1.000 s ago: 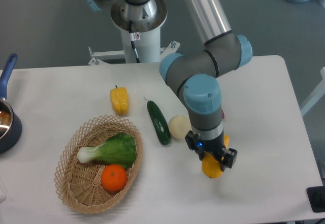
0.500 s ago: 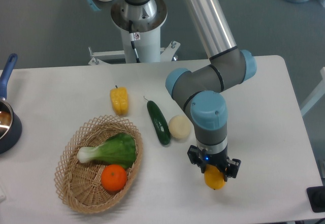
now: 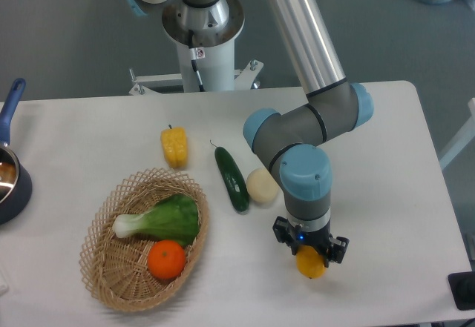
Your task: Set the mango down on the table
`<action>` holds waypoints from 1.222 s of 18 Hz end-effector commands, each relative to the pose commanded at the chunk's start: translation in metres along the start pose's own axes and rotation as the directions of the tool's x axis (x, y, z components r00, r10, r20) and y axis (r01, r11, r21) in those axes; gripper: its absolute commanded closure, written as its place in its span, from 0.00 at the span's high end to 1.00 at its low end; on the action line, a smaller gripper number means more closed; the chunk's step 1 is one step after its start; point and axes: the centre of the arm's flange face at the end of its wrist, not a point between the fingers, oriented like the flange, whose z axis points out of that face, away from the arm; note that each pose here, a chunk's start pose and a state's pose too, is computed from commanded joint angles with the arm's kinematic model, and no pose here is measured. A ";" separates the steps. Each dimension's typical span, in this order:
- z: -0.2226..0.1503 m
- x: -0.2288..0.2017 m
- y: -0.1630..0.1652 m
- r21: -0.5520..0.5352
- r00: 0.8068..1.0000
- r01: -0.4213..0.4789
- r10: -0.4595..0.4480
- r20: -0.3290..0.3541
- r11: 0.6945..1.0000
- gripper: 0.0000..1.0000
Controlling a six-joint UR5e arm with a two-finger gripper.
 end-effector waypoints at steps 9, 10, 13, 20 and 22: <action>0.010 0.008 0.003 -0.015 1.000 -0.005 0.004 -0.019 1.000 0.33; 0.010 0.008 0.003 -0.015 1.000 -0.006 0.006 -0.019 1.000 0.33; 0.011 0.008 0.003 -0.015 1.000 -0.009 0.009 -0.019 1.000 0.45; 0.006 0.006 0.000 -0.011 1.000 -0.010 0.010 -0.009 1.000 0.99; -0.011 0.005 -0.006 0.003 1.000 -0.016 0.015 0.016 1.000 1.00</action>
